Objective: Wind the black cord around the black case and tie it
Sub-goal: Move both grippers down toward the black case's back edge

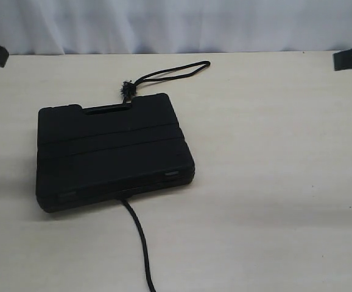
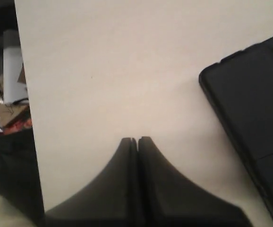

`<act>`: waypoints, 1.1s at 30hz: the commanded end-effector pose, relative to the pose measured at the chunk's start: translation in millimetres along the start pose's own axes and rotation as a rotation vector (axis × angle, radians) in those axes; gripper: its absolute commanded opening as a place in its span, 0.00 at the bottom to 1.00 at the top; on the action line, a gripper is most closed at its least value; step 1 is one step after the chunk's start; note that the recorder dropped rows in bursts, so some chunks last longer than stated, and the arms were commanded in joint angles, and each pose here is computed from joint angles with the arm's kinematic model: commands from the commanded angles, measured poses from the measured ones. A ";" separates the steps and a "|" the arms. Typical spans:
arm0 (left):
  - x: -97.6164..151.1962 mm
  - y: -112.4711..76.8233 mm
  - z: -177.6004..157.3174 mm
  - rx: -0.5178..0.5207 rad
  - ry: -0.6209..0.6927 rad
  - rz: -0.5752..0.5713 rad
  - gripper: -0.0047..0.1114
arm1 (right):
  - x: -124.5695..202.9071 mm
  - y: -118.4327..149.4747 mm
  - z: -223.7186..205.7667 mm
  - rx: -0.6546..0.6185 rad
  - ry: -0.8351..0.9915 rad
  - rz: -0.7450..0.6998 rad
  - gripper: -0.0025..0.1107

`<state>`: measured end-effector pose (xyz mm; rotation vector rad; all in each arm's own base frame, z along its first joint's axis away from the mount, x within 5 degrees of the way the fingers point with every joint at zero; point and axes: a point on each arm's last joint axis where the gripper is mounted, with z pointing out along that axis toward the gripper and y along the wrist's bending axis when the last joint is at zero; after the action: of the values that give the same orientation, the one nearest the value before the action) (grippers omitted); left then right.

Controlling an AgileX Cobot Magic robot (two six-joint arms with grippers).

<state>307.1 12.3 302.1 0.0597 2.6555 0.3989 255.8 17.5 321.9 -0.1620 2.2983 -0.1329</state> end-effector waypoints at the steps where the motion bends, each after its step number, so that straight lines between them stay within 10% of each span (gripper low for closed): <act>1: -3.7 -12.6 35.3 0.021 0.099 -0.031 0.04 | -4.7 18.3 25.3 -0.201 0.173 -0.050 0.07; 14: 6.0 -38.9 82.8 0.132 0.249 -0.121 0.04 | -25.1 108.3 109.6 -0.526 0.343 -0.177 0.08; 21: 22.7 -48.7 120.9 0.108 0.311 -0.093 0.04 | -20.3 162.0 153.1 -0.335 0.415 -0.355 0.07; 33: 13.6 -66.0 159.2 0.172 0.169 -0.107 0.04 | 26.7 192.0 203.8 -0.416 0.581 -0.421 0.07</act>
<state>362.3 -4.1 142.0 -0.0588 2.8891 0.1788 376.0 189.3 136.9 -0.9012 2.8191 0.0427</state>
